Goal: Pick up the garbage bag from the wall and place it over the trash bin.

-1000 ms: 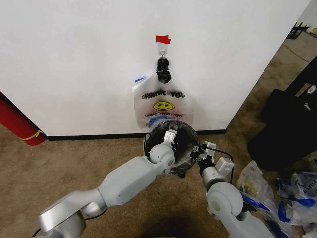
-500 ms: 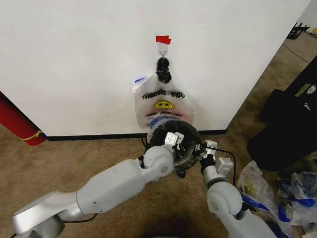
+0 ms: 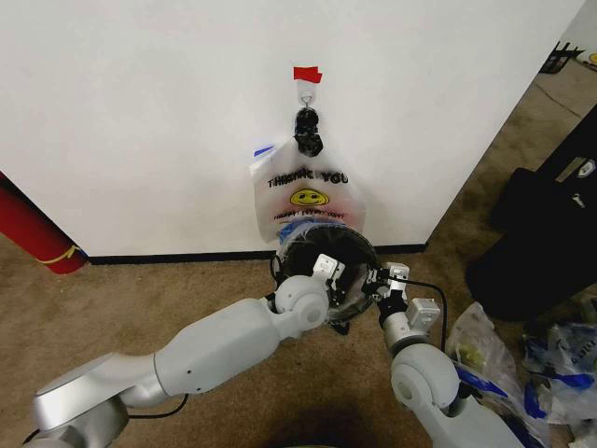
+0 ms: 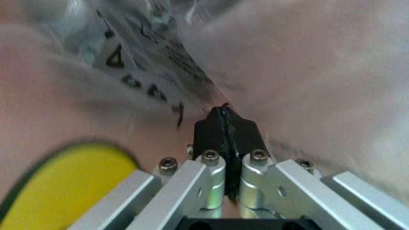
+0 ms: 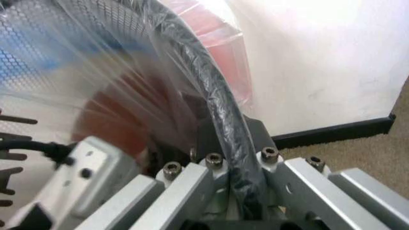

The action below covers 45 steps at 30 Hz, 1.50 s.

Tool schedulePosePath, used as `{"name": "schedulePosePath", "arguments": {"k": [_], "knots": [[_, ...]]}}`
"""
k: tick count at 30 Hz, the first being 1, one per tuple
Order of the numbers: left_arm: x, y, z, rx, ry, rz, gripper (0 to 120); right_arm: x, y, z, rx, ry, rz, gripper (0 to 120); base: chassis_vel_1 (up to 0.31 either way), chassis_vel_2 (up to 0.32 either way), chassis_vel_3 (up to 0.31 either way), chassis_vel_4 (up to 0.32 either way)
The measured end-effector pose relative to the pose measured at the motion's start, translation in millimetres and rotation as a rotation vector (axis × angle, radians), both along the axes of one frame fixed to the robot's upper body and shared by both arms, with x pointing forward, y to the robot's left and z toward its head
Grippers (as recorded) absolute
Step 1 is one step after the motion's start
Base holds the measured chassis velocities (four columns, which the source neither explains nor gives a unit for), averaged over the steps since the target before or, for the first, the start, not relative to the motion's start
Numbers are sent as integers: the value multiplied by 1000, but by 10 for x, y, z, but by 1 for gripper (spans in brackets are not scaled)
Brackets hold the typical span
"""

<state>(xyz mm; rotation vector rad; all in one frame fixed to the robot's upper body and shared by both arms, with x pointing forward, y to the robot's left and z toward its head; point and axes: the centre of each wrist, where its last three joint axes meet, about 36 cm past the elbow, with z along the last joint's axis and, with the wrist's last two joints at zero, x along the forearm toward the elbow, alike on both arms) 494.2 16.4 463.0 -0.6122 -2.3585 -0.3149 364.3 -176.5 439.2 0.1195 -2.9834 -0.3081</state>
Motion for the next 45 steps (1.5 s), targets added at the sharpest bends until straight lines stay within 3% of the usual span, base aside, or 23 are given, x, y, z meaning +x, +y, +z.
{"name": "schedulePosePath", "arguments": {"k": [9, 18, 22, 26, 33, 39, 41, 45], "knots": [[67, -71, -133, 27, 7, -8, 0, 3, 30, 37, 29, 15, -1, 0, 0, 0, 0, 0], [145, -144, -330, 96, -76, -16, 0, -62, 55, 62, 45, 24, 2, 0, 0, 0, 0, 0], [179, -129, -324, 71, -96, -7, 0, -66, 66, 53, 53, 30, -1, 0, 0, 0, 0, 0], [138, -85, -149, -31, -142, -14, 0, -6, 59, 17, 91, 64, -23, 0, 0, 0, 0, 0], [-38, 111, 82, -82, -192, -63, 0, 87, 51, 30, 139, 108, -42, 0, 0, 0, 0, 0], [-369, 490, 449, -167, -236, -149, 0, 141, -13, -34, 160, 158, -68, 0, 0, 0, 0, 0], [-407, 532, 493, -182, -236, -150, 0, 142, -16, -37, 161, 160, -70, 0, 0, 0, 0, 0], [-638, 793, 713, -306, -220, -149, 0, 133, -26, -51, 165, 170, -70, 0, 0, 0, 0, 0]]}}
